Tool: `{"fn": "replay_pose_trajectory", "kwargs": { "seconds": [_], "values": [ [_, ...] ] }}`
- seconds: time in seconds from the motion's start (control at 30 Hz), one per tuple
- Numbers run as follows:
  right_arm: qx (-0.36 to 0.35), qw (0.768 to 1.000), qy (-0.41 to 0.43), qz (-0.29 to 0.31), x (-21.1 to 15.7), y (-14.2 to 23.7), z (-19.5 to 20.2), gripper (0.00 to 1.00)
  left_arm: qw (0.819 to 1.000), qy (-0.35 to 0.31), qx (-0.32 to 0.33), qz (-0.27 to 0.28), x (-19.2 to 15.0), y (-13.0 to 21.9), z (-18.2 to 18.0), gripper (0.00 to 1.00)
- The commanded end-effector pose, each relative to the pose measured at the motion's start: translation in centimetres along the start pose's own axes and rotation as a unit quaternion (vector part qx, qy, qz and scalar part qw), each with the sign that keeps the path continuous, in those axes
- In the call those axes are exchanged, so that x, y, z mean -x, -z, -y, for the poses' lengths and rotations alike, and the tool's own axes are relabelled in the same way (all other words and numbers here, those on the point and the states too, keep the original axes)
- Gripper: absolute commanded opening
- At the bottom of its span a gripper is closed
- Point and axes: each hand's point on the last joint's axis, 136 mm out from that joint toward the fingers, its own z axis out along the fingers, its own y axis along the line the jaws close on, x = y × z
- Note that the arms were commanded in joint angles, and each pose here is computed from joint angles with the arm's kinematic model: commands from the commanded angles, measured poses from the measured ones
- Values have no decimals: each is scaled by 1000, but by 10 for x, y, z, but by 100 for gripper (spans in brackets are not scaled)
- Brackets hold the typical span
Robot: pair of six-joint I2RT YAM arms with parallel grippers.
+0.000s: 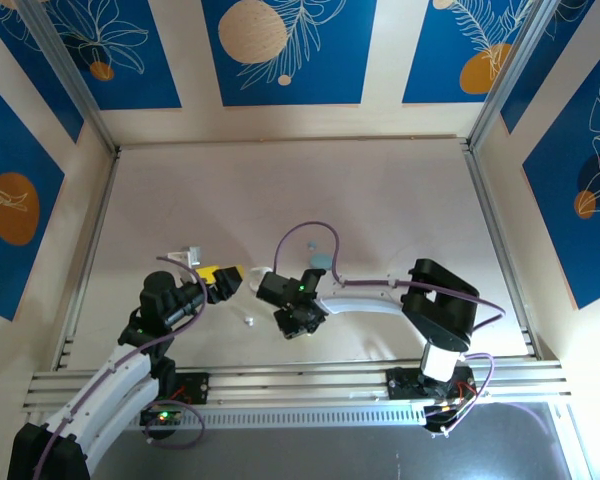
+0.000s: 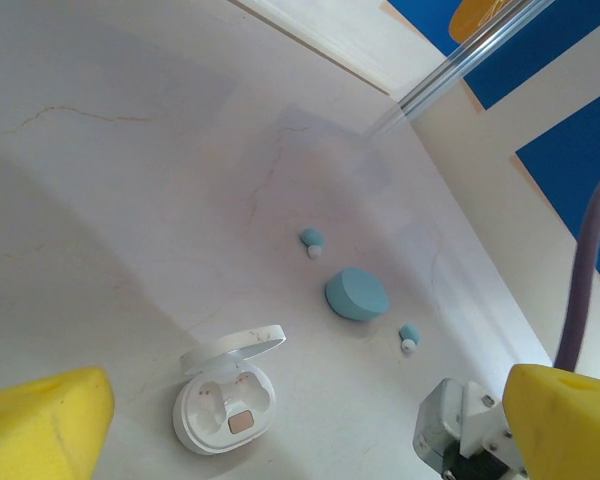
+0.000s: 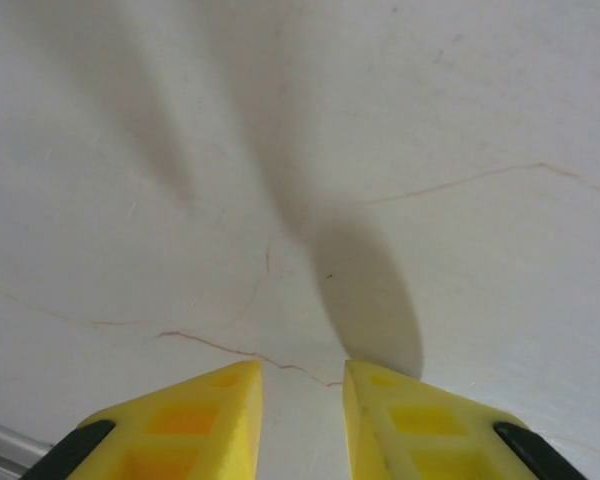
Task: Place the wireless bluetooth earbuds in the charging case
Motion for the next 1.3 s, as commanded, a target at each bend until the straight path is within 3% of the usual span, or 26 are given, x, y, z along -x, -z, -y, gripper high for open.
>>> {"fn": "replay_pose_trajectory", "kwargs": {
  "seconds": [0.0,0.5,1.0,1.27],
  "values": [
    [28,999,23,-7,-9,10,-9,29,1000,-14,-6,12,9,1,7,100],
    [-13,999,17,-47,-14,-9,1,29,1000,-13,-7,12,9,1,8,100],
    [-27,998,-32,-40,-1,-4,22,29,1000,-14,-7,12,9,1,8,100],
    [9,999,-39,-10,9,15,12,30,1000,-16,-16,7,8,0,11,100]
  ]
}}
